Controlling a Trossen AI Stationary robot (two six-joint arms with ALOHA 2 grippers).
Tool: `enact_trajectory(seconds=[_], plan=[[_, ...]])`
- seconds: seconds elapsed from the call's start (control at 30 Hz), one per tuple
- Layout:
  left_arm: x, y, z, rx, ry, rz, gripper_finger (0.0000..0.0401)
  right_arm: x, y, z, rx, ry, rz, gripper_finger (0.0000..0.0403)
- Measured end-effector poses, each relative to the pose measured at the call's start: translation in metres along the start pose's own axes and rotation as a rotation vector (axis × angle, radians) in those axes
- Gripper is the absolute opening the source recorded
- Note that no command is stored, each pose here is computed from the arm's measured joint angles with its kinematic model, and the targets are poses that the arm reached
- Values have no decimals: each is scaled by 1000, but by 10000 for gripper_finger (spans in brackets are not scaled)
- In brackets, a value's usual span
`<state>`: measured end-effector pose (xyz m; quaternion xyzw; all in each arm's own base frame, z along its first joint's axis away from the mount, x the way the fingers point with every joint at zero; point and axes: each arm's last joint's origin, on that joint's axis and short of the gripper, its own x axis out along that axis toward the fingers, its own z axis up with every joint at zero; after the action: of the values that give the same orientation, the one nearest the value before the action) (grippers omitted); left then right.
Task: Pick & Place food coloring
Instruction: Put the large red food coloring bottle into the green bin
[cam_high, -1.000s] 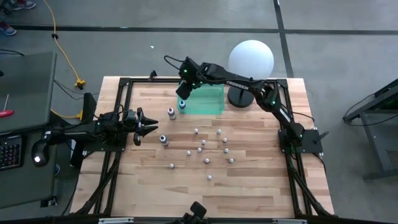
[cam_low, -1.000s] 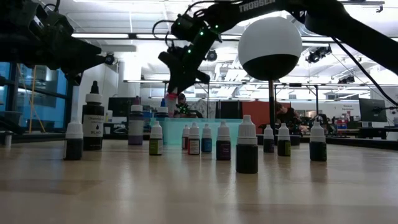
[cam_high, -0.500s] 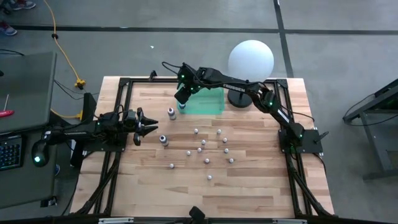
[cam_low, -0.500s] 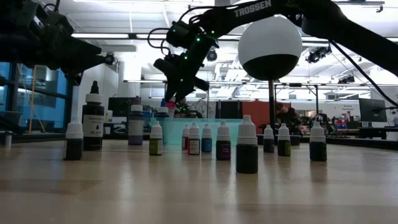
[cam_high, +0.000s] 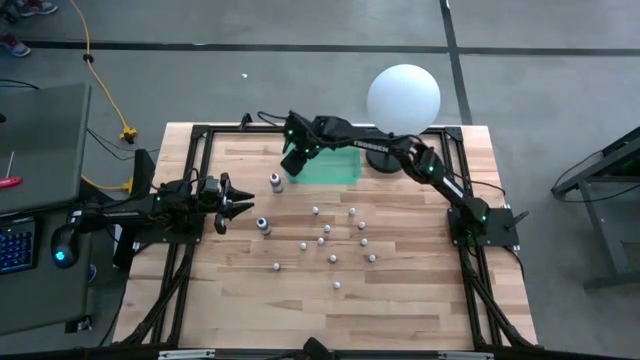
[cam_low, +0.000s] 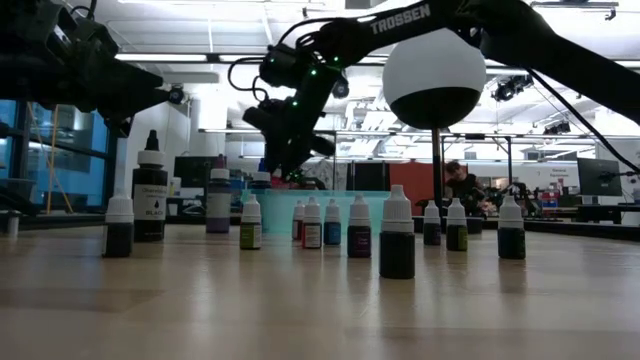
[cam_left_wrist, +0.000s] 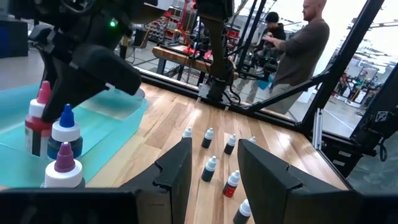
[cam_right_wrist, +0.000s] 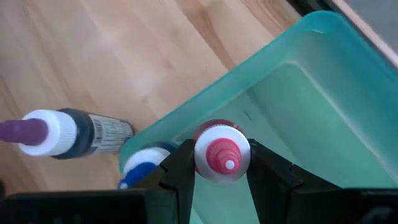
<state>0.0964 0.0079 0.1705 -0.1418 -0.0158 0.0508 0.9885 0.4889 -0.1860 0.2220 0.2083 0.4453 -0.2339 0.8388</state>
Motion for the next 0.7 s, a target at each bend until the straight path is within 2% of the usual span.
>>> enact_trajectory(seconds=[0.4,0.7], plan=[[0,0,0,0,0,0,129,2,-1,1,-16,-5,34,117],[0,0,0,0,0,1,129,1,0,4,-31,-26,47,161]])
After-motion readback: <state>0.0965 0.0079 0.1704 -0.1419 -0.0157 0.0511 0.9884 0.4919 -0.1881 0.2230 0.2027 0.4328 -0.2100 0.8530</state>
